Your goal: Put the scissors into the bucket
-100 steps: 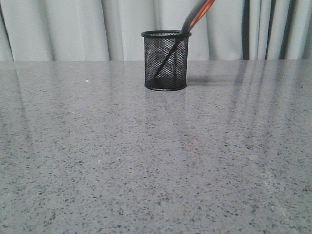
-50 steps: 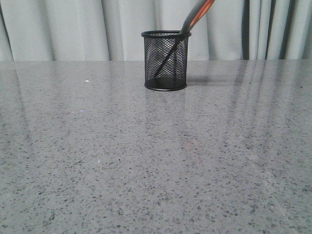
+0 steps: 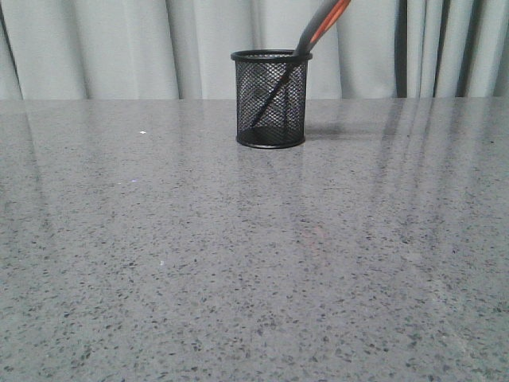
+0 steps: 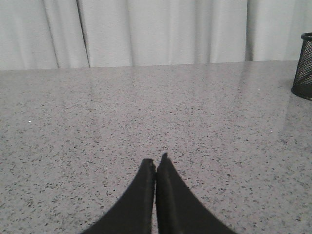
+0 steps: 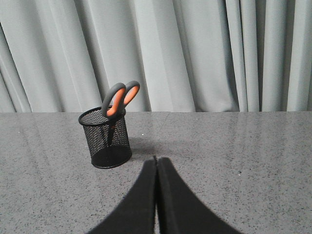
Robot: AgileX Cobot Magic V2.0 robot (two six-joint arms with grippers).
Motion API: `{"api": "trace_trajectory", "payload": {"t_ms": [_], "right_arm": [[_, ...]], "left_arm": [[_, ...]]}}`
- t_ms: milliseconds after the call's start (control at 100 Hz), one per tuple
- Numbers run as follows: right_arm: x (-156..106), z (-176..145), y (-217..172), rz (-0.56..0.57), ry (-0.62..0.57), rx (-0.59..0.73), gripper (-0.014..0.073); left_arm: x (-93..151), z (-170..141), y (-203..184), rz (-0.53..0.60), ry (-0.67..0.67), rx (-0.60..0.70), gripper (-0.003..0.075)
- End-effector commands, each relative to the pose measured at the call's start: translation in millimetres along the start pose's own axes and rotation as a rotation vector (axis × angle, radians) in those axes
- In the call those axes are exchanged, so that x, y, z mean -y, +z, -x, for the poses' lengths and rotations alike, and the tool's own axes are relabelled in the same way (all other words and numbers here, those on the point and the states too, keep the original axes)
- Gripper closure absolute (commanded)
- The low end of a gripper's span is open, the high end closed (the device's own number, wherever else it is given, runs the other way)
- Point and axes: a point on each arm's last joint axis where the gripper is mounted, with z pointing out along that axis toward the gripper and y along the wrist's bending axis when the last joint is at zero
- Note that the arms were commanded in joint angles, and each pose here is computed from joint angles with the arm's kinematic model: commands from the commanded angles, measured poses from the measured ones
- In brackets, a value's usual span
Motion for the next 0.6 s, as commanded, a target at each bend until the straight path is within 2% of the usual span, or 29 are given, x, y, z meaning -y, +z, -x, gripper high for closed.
{"api": "trace_trajectory", "payload": {"t_ms": [0,260,450,590], "right_arm": [[1.4,13.9,-0.5,-0.025,-0.002,0.084,0.065],[7.2,3.3,3.6,-0.072,-0.056,0.107,0.065],[16.0,-32.8,11.9,-0.122,-0.134,0.085,0.065],[18.5,-61.1,10.1,-0.124,-0.14,0.037,0.065]], "left_arm": [[-0.3,-1.5,-0.5,0.003,-0.02,0.07,0.0741],[-0.3,-1.5,-0.5,0.003,-0.02,0.07,0.0741],[-0.3,-1.5,-0.5,0.003,-0.02,0.07,0.0741],[-0.3,-1.5,-0.5,0.003,-0.02,0.07,0.0741]]}}
